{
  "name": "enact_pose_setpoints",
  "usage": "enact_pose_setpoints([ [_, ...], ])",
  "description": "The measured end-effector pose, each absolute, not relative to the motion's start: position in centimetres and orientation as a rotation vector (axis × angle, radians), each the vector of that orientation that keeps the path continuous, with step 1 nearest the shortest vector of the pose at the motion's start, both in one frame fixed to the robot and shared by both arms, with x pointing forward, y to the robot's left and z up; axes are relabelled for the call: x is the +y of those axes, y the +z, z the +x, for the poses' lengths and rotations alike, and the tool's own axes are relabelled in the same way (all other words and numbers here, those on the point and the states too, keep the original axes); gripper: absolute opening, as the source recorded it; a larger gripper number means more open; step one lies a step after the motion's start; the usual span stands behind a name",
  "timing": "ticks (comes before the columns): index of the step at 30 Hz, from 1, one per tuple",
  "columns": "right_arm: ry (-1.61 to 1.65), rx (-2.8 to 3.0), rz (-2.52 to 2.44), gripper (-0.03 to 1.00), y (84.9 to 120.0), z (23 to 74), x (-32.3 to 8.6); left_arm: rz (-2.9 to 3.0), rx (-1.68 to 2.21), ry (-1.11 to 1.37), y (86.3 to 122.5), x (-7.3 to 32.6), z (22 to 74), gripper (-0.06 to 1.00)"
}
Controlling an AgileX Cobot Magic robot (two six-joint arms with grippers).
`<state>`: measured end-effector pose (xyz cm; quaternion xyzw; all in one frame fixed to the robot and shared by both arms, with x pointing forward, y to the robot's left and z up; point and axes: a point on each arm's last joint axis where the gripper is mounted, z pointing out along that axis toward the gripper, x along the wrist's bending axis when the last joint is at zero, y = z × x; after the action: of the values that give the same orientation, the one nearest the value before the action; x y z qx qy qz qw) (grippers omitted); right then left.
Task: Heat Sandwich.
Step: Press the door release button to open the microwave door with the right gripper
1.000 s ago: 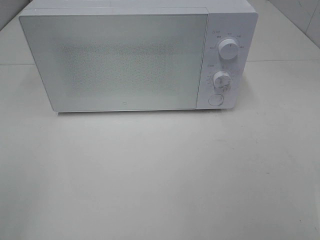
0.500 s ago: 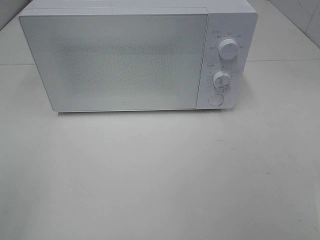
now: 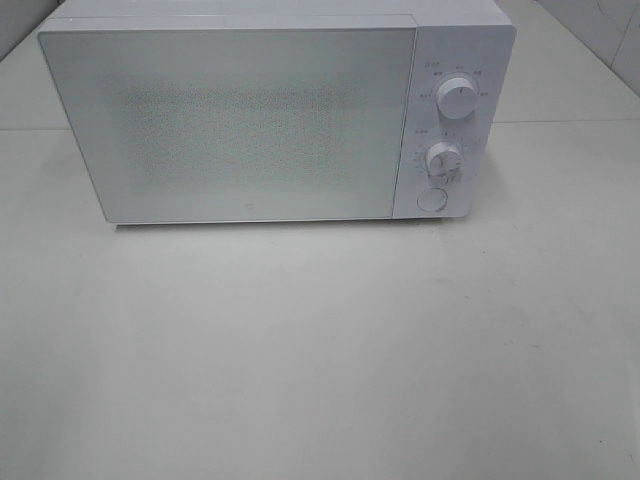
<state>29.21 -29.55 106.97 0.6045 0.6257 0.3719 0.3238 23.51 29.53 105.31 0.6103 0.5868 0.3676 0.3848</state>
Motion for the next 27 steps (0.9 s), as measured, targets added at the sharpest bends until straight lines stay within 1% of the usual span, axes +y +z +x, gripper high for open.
enact_pose_setpoints([
  [12,1.017,1.627,1.542,0.75,107.3,34.1,-28.7,1.555,1.495,0.937,105.3,29.5,23.5,0.99],
  [14,1.017,1.633,1.54,0.75,107.1,35.5,-28.4,1.555,1.495,0.937,105.3,29.5,23.5,0.99],
  [27,1.081,1.603,1.485,0.75,106.3,40.5,-27.5,1.555,1.495,0.937,105.3,29.5,23.5,0.99],
])
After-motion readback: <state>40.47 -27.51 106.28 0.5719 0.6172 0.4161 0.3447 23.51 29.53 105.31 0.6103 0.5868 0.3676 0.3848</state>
